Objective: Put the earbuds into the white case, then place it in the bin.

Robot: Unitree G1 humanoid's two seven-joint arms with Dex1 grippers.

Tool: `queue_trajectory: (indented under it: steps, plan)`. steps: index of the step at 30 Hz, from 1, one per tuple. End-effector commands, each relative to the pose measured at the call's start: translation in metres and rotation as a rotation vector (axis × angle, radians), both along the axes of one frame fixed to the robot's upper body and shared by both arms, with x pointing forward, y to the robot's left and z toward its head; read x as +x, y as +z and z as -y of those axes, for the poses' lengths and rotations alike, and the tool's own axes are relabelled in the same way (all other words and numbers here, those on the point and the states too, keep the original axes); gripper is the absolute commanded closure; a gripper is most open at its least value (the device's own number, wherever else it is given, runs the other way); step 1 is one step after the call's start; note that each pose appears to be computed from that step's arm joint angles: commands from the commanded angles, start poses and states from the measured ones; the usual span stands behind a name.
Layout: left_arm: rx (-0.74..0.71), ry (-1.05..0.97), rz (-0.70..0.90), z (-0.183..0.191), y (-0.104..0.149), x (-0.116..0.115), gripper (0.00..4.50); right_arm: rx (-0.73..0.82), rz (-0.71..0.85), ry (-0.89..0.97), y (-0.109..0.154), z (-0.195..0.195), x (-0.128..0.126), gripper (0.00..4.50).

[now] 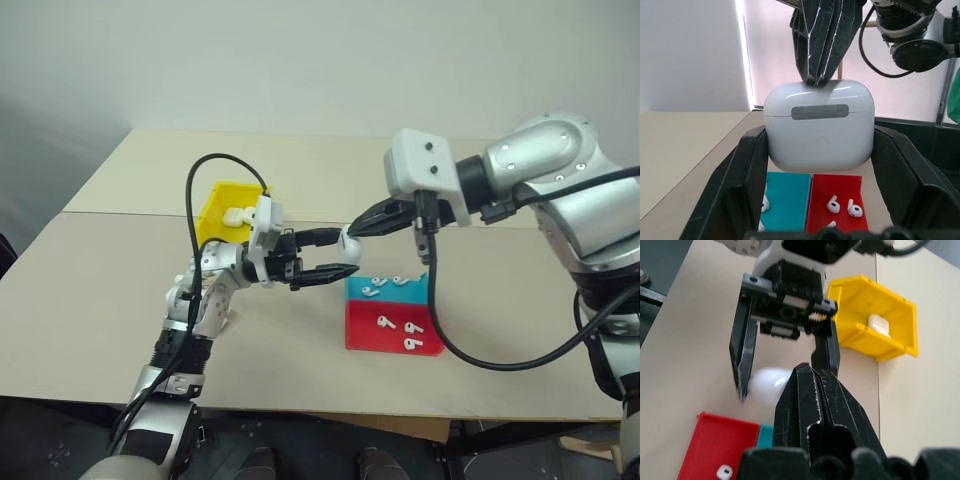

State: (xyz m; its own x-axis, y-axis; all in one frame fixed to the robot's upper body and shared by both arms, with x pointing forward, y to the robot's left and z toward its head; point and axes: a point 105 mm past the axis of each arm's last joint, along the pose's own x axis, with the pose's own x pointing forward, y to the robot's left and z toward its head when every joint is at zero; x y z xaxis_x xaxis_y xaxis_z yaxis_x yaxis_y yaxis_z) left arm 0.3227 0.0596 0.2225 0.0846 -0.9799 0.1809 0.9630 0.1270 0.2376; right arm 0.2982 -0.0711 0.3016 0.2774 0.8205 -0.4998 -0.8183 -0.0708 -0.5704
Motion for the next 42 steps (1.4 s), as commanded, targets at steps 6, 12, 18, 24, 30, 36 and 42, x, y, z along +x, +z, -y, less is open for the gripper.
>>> queue_trajectory:
  steps: [6, 12, 18, 24, 30, 36, 42]
  plan:
    - [-0.255, 0.518, 0.151, -0.038, 0.066, 0.016, 1.71, 0.631, -0.093, -0.167, 0.061, 0.039, -0.004, 4.47]
    - [-0.258, 1.242, 0.02, -0.111, 0.066, 0.065, 1.71, 0.629, -0.177, -0.319, -0.002, 0.052, -0.017, 4.47]
    - [-0.048, 1.461, -0.136, -0.134, 0.024, 0.102, 1.71, 0.631, -0.188, -0.348, -0.021, 0.036, -0.022, 4.47]
    - [0.096, 1.497, -0.231, -0.125, -0.006, 0.13, 1.71, 0.59, -0.191, -0.356, -0.029, 0.029, -0.022, 4.47]
    - [0.087, 1.448, -0.2, -0.123, 0.003, 0.129, 0.05, 0.598, -0.191, -0.355, -0.029, 0.03, -0.024, 4.5]
    - [-0.013, 1.172, -0.104, -0.133, 0.036, 0.083, 0.02, 0.641, -0.171, -0.364, -0.034, 0.035, -0.025, 4.5]
    - [0.121, 0.737, -0.02, -0.129, 0.04, 0.003, 0.02, 0.677, -0.123, -0.4, -0.046, 0.054, -0.025, 4.5]
